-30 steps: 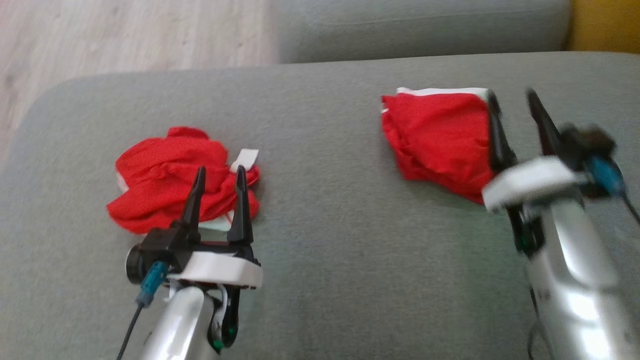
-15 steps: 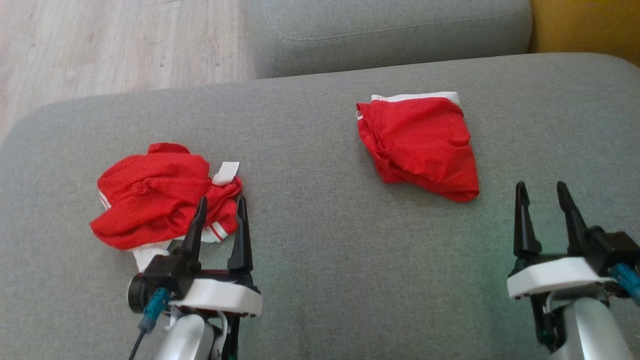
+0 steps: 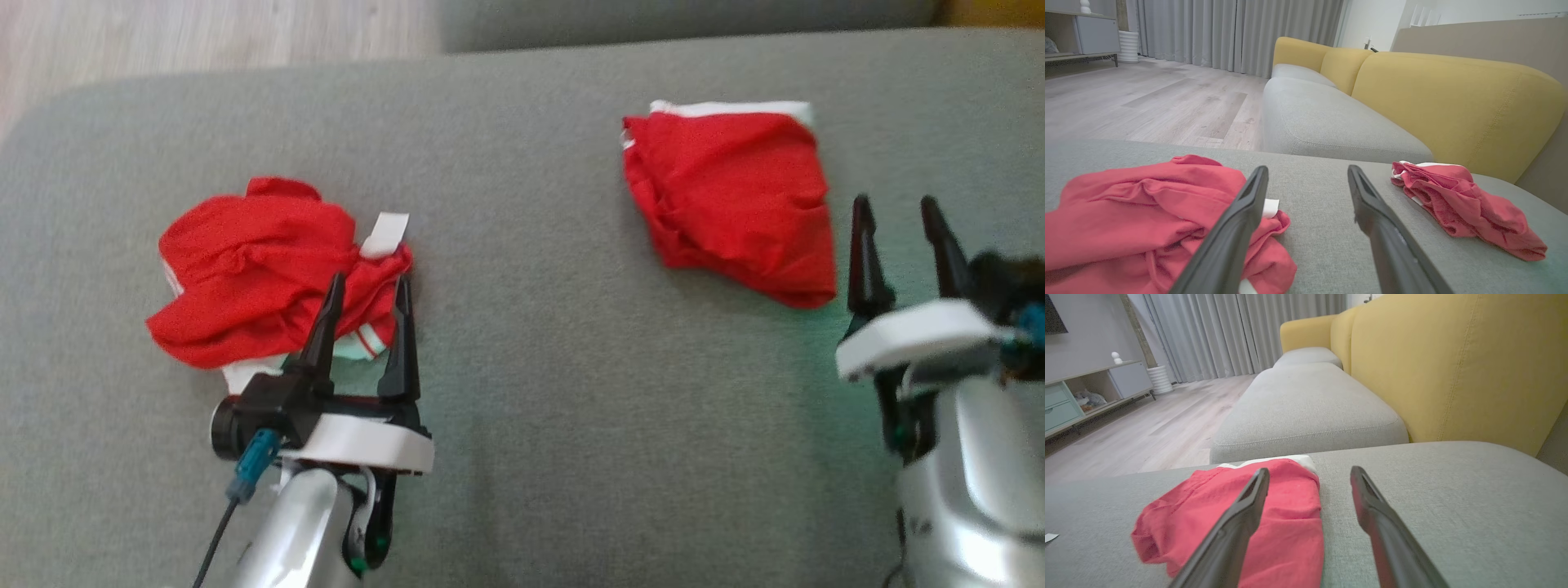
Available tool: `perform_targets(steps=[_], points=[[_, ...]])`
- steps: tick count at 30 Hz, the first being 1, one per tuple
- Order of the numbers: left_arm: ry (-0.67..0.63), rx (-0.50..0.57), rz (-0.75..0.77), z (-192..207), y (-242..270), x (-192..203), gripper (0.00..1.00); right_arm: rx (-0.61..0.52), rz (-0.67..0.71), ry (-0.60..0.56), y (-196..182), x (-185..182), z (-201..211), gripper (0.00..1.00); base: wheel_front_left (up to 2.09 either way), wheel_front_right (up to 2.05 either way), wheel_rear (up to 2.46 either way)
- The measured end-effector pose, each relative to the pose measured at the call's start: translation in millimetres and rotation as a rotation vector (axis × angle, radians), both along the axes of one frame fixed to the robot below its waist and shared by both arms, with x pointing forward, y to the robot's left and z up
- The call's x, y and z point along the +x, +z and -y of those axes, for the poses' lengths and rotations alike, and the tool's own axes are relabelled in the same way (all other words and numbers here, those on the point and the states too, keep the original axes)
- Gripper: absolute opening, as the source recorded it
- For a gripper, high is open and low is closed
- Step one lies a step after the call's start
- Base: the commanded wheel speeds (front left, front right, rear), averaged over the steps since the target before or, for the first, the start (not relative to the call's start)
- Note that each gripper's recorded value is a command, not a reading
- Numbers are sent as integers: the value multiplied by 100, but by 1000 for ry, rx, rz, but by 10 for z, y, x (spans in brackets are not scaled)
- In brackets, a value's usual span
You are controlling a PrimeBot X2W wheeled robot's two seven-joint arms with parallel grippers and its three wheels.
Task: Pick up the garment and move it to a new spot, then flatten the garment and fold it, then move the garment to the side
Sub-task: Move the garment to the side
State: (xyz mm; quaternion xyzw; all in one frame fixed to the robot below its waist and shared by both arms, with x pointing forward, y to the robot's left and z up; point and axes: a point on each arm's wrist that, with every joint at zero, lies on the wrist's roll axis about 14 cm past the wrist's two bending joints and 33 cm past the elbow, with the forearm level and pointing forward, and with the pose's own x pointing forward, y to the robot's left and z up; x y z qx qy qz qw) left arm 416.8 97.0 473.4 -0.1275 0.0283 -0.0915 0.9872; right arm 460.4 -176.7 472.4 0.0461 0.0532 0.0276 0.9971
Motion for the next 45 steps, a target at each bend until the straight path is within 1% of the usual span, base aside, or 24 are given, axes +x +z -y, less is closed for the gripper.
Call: perform_targets(steps=[4, 7, 14, 19, 20, 21, 24, 27, 31, 35, 39, 41, 42, 45], points=[[12, 6, -27, -58, -108, 47, 100, 33, -140, -20, -316, 229, 14, 100, 0, 0, 0], [22, 13, -45, -103, -176, 55, 100, 62, -231, -20, -546, 342, -48, 100, 0, 0, 0], [55, 28, -67, -239, -258, 81, 100, 74, -435, 8, -1020, 430, -233, 100, 0, 0, 0], [67, 32, -70, -286, -263, 73, 100, 25, -475, 40, -1073, 498, -281, 100, 0, 0, 0], [68, 33, -68, -287, -255, 71, 100, 13, -477, 48, -1070, 501, -286, 33, 0, 0, 0], [67, 33, -65, -286, -245, 69, 100, -1, -470, 56, -1059, 502, -294, 0, 0, 0, 0], [66, 33, -62, -279, -229, 66, 100, -27, -454, 73, -1037, 484, -318, 0, 0, 0, 0], [58, 30, -48, -248, -177, 67, 100, -102, -421, 103, -969, 460, -293, 0, 0, 0, 0], [45, 26, -25, -199, -89, 63, 100, -197, -374, 112, -818, 447, -104, 0, 0, 0, 0], [29, 19, -9, -132, -29, 49, 100, -324, -341, 128, -664, 417, 145, 0, 0, 0, 0], [18, 14, -10, -83, -30, 34, 100, -446, -358, 111, -621, 313, 589, 0, 0, 0, 0], [19, 12, -9, -84, -32, 47, 100, -445, -399, 62, -648, 247, 878, 0, 0, 0, 0], [20, 11, -11, -89, -42, 54, 100, -462, -421, 47, -667, 217, 1011, 0, 0, 0, 0], [25, 10, -23, -108, -90, 74, 100, -547, -463, 28, -667, 173, 1350, 0, 0, 0, 0]])
